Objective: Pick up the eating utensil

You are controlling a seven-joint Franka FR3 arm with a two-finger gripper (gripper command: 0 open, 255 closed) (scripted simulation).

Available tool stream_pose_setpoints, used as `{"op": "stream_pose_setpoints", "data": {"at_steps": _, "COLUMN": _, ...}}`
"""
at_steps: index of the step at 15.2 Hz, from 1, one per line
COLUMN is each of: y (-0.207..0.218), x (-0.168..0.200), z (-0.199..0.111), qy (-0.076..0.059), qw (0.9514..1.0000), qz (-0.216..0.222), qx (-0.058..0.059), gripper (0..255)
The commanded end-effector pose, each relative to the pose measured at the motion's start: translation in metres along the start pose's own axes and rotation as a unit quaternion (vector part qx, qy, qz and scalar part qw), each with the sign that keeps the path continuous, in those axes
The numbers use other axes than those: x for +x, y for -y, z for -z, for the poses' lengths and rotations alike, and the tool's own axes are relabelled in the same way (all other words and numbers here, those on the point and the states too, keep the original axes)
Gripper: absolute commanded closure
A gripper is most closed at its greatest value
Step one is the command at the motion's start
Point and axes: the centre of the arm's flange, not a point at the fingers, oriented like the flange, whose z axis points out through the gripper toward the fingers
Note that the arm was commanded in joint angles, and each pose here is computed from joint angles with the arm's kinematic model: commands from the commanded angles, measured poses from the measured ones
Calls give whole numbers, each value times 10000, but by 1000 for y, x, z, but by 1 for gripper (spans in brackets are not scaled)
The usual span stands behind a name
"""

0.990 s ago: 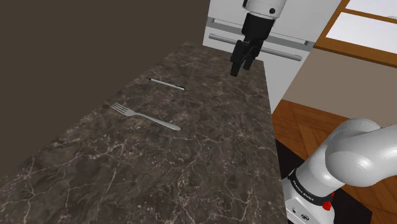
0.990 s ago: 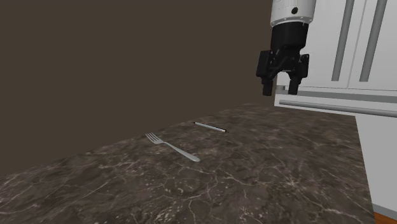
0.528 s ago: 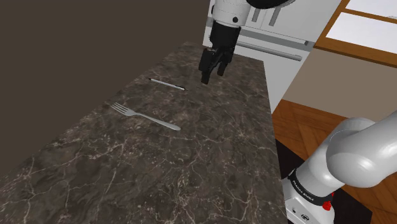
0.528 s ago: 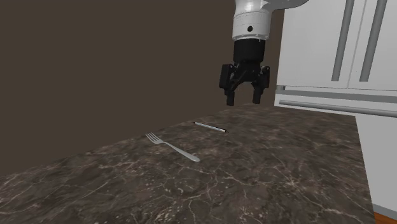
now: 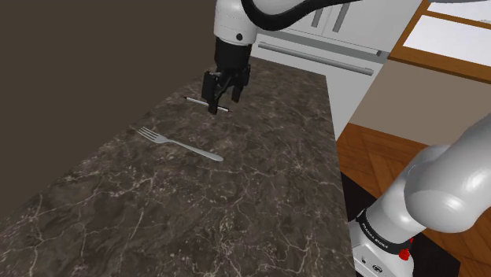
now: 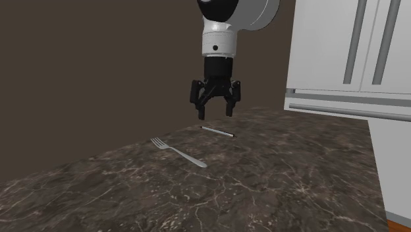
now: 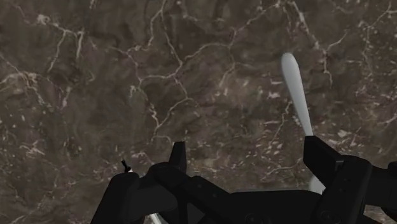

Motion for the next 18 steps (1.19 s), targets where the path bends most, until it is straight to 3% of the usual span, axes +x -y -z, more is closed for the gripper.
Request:
{"op": "stream_pose_setpoints", "data": {"at_steps": 1, "y": 20, "x": 15, "z": -13, "qy": -14, "qw": 10000, "qz": 65, "qx": 5, "gripper": 0}}
{"op": "stream_pose_setpoints", "data": {"at_steps": 11, "y": 116, "x": 91, "z": -59, "qy": -68, "qw": 9992, "qz": 396, "qx": 2, "gripper": 0}}
{"op": "stream_pose_setpoints", "data": {"at_steps": 18, "y": 120, "x": 94, "z": -93, "qy": -70, "qw": 9991, "qz": 411, "qx": 2, "gripper": 0}}
